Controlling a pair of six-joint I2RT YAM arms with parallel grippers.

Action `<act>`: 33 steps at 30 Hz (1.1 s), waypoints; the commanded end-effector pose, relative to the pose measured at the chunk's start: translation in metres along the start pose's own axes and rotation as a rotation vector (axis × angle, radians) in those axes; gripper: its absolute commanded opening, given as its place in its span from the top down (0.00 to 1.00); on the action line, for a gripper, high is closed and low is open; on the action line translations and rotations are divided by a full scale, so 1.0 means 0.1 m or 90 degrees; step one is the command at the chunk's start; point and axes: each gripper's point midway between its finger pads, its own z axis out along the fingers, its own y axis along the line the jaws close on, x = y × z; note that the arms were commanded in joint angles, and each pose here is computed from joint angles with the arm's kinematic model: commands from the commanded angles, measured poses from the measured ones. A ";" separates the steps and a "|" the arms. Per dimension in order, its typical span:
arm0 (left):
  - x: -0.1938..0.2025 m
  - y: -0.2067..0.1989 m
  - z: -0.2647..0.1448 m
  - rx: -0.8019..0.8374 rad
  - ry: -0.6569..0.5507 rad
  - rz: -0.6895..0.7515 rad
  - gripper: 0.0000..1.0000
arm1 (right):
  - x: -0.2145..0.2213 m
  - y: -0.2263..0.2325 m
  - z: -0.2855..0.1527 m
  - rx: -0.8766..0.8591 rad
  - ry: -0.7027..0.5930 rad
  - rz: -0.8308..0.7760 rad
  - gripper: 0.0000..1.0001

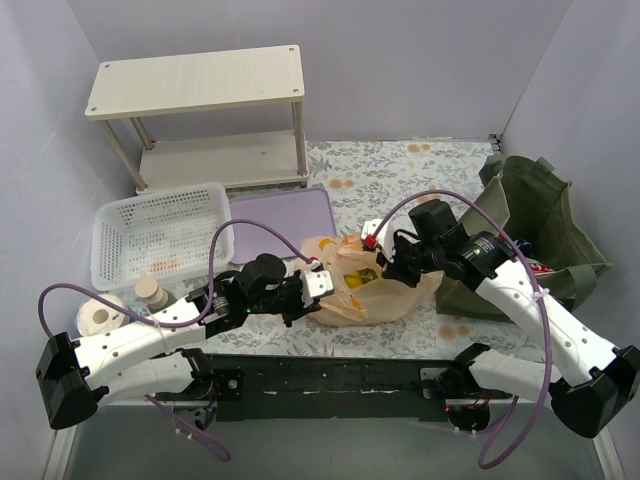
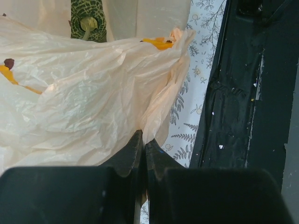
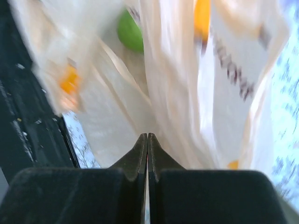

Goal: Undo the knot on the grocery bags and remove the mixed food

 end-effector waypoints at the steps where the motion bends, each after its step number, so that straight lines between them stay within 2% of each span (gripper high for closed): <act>1: -0.15 0.05 -0.03 -0.012 -0.044 0.003 1.00 | -0.47 0.27 -0.06 -0.069 -0.077 -0.056 0.99; 6: -0.20 0.09 0.00 -0.020 -0.050 0.000 1.00 | -0.63 0.24 0.21 -0.070 -0.071 -0.096 0.99; 8: -0.20 0.10 0.00 -0.023 -0.050 0.001 1.00 | -0.56 0.15 0.38 -0.043 -0.030 -0.094 0.99; 9: -0.19 0.12 0.00 -0.026 -0.050 0.000 1.00 | -0.42 0.02 0.46 0.003 0.008 -0.077 0.99; 11: -0.17 0.14 -0.01 -0.031 -0.048 -0.001 1.00 | -0.35 -0.24 0.53 0.096 0.018 -0.066 0.99; 12: -0.14 0.14 0.00 -0.032 -0.043 0.000 1.00 | -0.14 -0.43 0.52 0.162 0.060 -0.058 0.99; 14: -0.09 0.16 -0.01 -0.036 -0.035 -0.002 1.00 | 0.00 -0.56 0.43 0.211 0.074 -0.047 0.99; 18: -0.05 0.17 -0.02 -0.036 -0.030 -0.001 1.00 | 0.30 -0.51 0.22 0.236 0.118 -0.030 0.99; 23: -0.10 0.15 0.02 -0.021 -0.031 0.006 1.00 | 0.52 -0.53 0.17 0.251 0.170 -0.066 0.99; 26: -0.16 0.13 0.03 -0.006 -0.038 0.011 1.00 | 0.40 -0.45 0.15 0.213 0.145 -0.082 0.99; 27: -0.18 0.12 0.03 -0.003 -0.040 0.012 1.00 | 0.32 -0.32 0.19 0.155 0.115 -0.097 0.99; 30: -0.21 0.09 0.05 0.008 -0.050 0.003 1.00 | 0.05 -0.23 0.19 0.105 0.054 -0.182 0.99; 33: -0.22 0.04 0.08 0.029 -0.057 -0.006 1.00 | -0.21 -0.26 0.17 0.106 0.006 -0.269 0.99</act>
